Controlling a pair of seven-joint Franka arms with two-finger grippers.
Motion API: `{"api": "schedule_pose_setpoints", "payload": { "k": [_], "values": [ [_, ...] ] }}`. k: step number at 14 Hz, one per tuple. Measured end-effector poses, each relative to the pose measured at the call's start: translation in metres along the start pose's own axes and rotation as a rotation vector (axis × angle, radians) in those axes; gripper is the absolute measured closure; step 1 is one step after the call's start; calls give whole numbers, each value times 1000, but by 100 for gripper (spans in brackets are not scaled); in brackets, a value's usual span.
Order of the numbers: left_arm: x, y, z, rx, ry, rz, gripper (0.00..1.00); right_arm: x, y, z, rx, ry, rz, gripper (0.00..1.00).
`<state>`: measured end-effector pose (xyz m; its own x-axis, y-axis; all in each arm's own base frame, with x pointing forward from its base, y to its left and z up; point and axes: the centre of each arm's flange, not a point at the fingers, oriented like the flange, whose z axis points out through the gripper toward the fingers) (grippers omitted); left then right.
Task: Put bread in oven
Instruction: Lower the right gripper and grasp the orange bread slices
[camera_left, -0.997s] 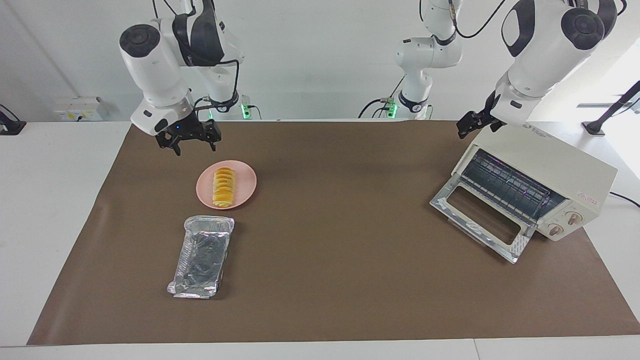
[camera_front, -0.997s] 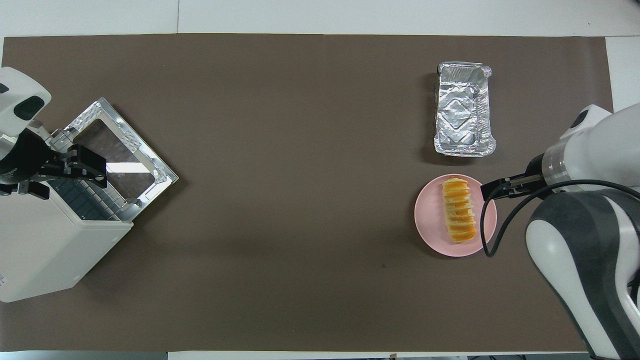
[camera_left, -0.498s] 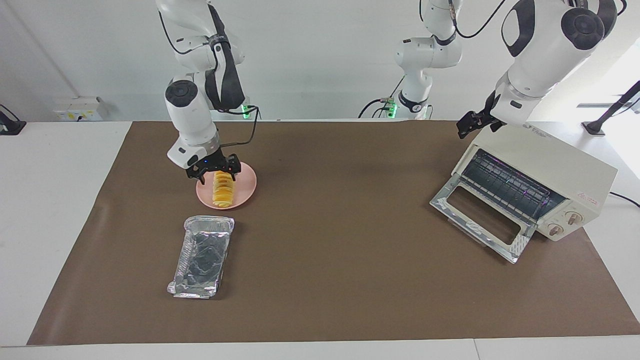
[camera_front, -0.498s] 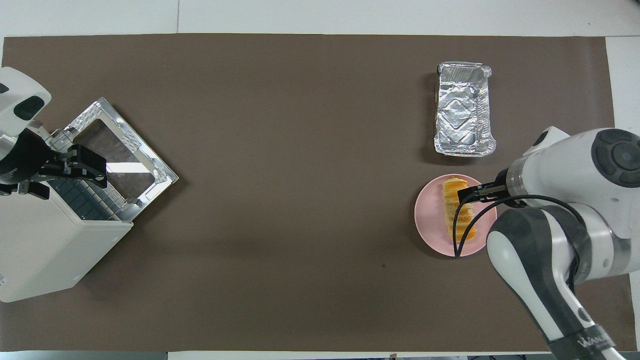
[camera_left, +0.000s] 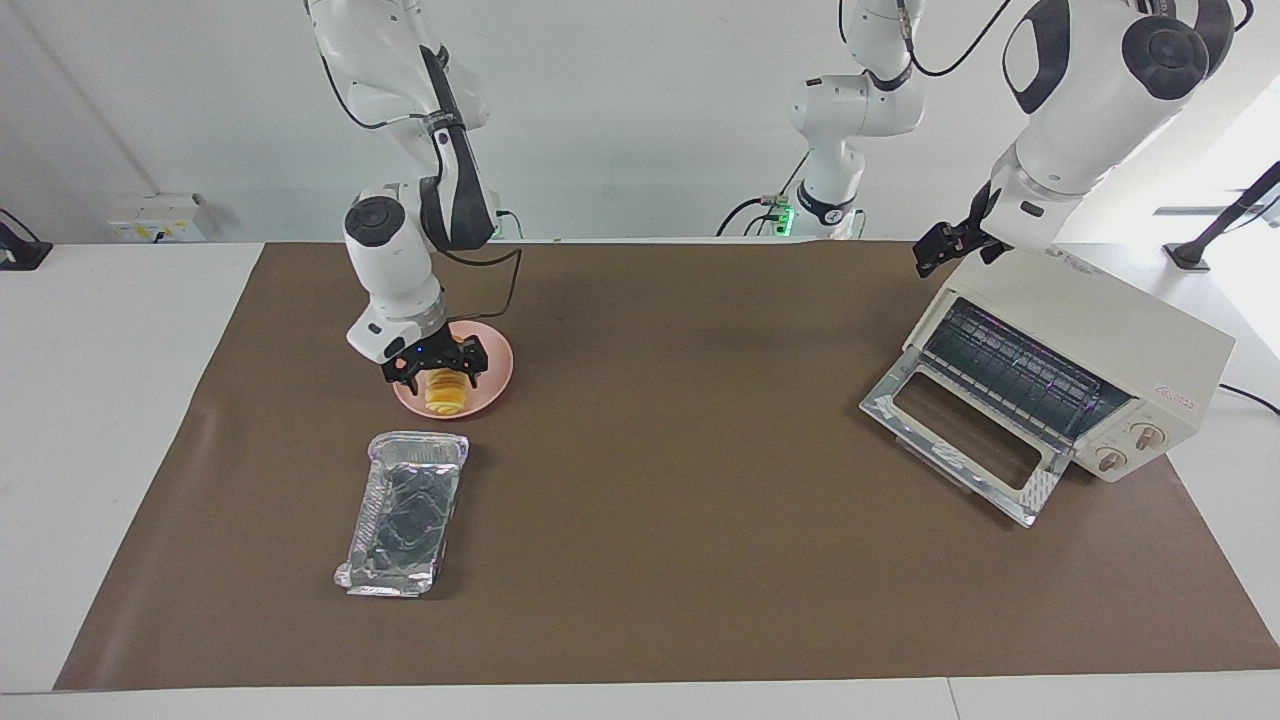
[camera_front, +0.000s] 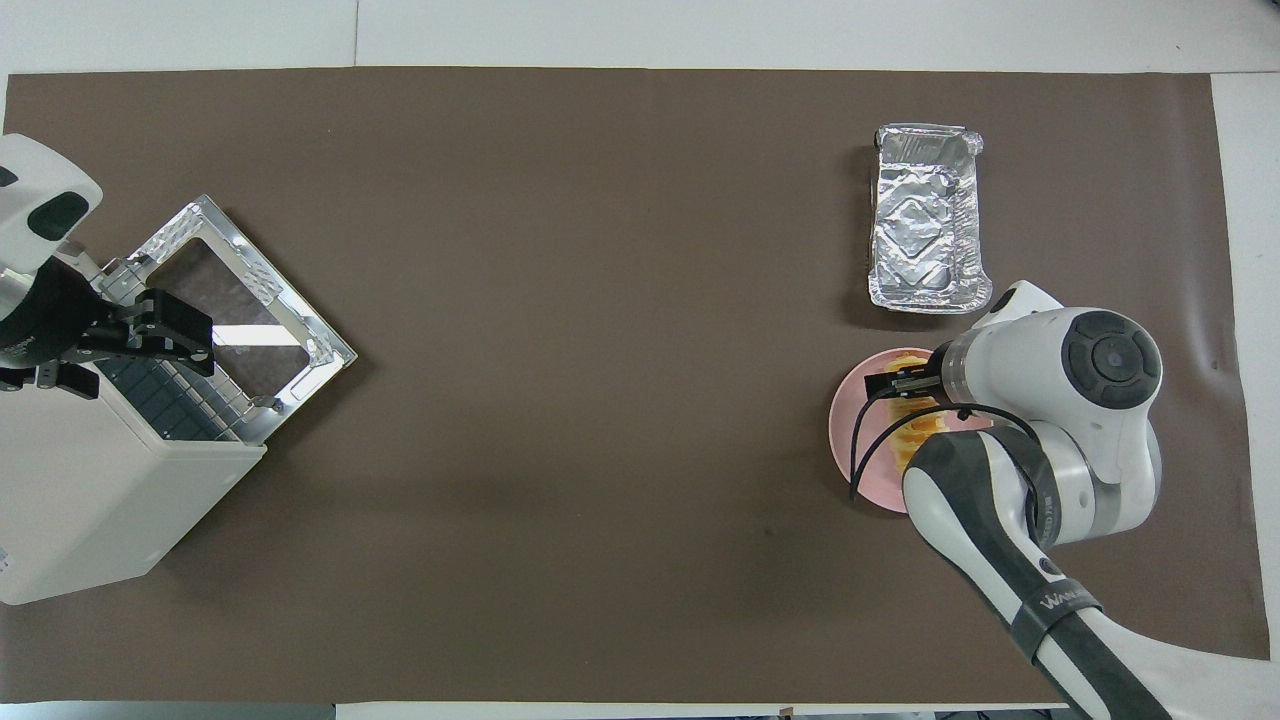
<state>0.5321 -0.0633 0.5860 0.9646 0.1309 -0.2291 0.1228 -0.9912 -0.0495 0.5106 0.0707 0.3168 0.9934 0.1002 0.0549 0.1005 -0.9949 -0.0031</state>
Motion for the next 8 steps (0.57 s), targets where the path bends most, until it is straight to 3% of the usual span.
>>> {"api": "schedule_pose_setpoints", "payload": {
  "k": [5, 6, 8],
  "values": [
    [0, 0, 0, 0, 0, 0, 0, 1, 3, 16, 3, -6, 7, 0],
    [0, 0, 0, 0, 0, 0, 0, 1, 3, 16, 3, -6, 7, 5],
    [0, 0, 0, 0, 0, 0, 0, 1, 3, 16, 3, -6, 6, 29]
  ]
}}
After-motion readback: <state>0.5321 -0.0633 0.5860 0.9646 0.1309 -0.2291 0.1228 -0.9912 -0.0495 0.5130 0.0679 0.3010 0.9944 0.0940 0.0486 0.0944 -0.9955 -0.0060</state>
